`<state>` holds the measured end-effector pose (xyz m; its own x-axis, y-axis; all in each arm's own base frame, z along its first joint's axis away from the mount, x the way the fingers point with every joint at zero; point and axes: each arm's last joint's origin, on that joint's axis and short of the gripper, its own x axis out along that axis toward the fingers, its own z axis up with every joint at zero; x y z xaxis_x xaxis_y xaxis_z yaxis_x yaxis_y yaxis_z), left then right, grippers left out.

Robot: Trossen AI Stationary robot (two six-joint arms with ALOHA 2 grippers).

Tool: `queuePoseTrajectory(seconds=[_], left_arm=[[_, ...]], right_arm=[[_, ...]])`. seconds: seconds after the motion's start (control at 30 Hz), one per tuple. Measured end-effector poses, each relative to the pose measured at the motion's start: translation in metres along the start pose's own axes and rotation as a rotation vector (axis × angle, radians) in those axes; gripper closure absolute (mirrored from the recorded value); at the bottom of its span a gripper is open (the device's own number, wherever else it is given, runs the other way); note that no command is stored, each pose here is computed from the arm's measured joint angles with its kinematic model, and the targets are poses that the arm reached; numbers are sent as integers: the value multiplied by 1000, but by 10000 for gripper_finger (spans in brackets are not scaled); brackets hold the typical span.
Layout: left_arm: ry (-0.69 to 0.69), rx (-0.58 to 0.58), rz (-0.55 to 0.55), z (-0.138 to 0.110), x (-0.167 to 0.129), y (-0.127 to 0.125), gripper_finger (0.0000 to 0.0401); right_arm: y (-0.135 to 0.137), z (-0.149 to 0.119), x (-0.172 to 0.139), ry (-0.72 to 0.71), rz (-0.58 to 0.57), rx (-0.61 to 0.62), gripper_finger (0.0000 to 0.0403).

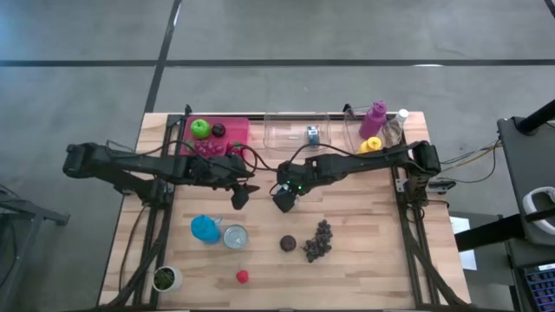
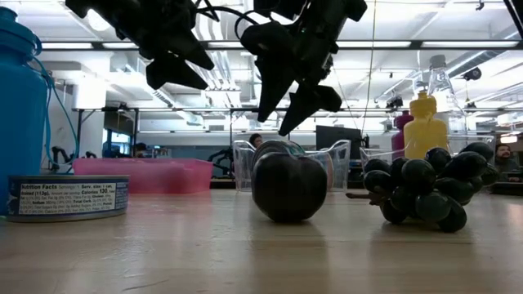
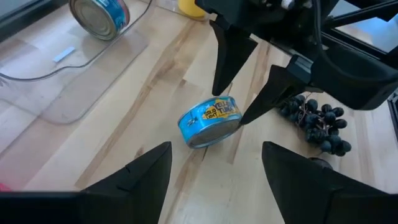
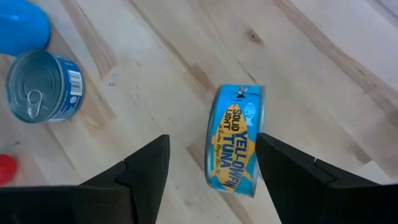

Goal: Pick & Place Food Item
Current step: Put the yellow and blue tuna can into the left transparent bin

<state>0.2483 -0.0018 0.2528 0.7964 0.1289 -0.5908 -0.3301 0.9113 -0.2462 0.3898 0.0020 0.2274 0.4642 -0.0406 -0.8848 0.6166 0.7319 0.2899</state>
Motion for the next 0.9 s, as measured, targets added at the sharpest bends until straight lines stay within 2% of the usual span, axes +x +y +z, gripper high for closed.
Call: queuePoseTrajectory(seconds=[0.53,0.9], left_arm=[[5,-6,2,-1,0,0,169],[6,-6,2,-1,0,0,159]], right_arm=[[-3,0,12,23,-29,6,171],[-4,-1,13,27,-30,4,161]])
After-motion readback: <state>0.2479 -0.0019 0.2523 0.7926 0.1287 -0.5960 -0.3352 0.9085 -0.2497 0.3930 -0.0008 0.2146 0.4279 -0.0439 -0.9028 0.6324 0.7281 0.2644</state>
